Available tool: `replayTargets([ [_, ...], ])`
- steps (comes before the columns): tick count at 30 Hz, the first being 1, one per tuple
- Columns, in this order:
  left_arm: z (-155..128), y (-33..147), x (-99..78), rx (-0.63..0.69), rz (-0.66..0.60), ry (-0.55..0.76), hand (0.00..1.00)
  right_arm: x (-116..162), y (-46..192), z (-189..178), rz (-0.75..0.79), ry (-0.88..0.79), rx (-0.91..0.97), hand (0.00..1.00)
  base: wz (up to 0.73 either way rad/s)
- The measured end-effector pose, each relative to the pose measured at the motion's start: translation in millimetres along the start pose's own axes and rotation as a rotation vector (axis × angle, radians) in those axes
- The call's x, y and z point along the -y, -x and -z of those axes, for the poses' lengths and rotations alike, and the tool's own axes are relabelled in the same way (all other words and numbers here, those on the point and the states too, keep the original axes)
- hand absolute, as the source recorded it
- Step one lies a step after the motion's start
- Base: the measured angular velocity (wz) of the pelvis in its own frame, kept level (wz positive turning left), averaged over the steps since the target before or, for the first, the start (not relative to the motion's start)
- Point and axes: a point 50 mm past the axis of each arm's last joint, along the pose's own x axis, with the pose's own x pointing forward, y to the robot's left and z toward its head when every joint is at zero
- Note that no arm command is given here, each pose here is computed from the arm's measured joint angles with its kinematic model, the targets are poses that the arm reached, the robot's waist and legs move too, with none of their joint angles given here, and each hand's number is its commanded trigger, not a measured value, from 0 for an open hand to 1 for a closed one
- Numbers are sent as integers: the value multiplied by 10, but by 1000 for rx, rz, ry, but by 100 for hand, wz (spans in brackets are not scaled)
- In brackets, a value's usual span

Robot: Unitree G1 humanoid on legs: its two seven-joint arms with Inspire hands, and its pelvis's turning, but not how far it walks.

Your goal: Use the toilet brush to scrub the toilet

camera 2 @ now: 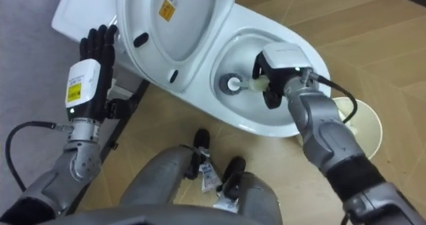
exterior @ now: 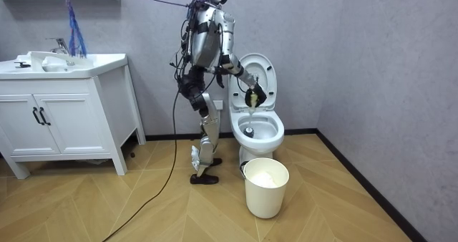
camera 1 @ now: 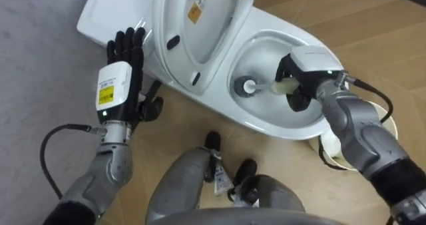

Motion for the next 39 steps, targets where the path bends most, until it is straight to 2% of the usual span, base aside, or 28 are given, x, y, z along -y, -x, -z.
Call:
replayTargets([
  [8, 176, 91, -57, -80, 5, -9, 0, -67, 64, 149, -22, -237, 12, 100, 2],
  [11, 235, 153, -106, -103, 1, -5, 0, -108, 130, 202, -5, -334, 13, 100, 3],
  [14, 323, 289, -93, -146, 33, -14, 0, -80, 239, 258, 35, -387, 27, 100, -4],
  [16, 376, 389, -81, -175, 54, -24, 0, -115, 323, 354, 44, -409, 4, 100, 15],
  [19, 565, 670, -129, -282, 60, -53, 0, -70, 487, 476, 114, -446, -17, 100, -12],
  [21, 702, 922, -156, -388, 56, -61, 0, 20, 576, 572, 205, -487, -29, 100, -9],
  [25, 847, 1151, -148, -538, 18, -29, 0, 111, 628, 676, 297, -566, -48, 100, -4],
  [31, 1052, 1452, -234, -822, -206, 103, 0, 190, 722, 817, 434, -656, -94, 100, -6],
  [34, 1179, 1703, -277, -1024, -353, 179, 0, 226, 800, 932, 530, -710, -147, 100, -12],
  [39, 1290, 2001, -259, -1262, -490, 287, 0, 189, 941, 1082, 649, -801, -242, 100, 0],
])
